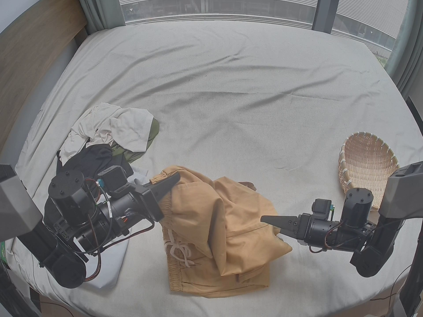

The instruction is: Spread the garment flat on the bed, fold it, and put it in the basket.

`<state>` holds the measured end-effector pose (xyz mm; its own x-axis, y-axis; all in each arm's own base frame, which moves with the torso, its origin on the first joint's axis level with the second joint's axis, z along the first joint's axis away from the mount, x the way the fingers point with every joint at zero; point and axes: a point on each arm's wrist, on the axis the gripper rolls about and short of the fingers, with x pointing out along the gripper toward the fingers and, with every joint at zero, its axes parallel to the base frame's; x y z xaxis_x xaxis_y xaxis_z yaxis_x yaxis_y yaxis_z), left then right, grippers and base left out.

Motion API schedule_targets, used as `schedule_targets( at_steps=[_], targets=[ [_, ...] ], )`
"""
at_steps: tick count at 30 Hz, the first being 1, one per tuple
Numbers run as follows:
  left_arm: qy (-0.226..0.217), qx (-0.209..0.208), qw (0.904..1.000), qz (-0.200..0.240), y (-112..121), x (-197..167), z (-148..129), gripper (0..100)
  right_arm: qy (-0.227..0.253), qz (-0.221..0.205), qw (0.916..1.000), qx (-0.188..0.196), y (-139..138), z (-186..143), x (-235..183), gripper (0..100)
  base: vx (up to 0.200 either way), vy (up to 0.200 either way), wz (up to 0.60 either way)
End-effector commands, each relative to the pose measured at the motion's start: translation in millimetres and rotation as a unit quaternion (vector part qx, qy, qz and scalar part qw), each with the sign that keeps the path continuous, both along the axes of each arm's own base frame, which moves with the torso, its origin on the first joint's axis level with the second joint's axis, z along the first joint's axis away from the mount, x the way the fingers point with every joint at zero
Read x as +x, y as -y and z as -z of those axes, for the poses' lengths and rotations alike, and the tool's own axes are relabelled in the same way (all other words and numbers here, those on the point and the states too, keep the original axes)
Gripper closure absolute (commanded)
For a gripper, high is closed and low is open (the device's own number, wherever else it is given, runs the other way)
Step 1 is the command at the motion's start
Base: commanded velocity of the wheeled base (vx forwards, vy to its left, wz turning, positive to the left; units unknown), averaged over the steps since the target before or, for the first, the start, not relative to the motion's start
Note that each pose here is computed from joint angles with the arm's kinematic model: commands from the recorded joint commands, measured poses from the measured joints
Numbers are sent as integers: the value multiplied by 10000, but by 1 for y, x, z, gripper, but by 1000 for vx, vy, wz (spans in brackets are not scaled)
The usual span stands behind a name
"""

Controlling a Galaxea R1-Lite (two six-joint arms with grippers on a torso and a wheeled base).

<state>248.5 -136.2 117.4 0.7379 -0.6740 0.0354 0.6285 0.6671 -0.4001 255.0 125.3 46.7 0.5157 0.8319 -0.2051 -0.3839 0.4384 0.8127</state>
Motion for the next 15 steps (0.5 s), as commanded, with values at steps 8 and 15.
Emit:
schedule_targets(
  at_steps=[8, 15],
  targets=[
    [-8, 1, 10000, 5, 0, 0, 1, 100, 265, -147, 9992, 248, 23, -27, -11, 0, 0, 0, 0],
    [-15, 5, 10000, 12, 1, 0, 1, 100, 192, -360, 9987, 308, 33, -26, -11, 0, 0, 0, 0]
  ],
)
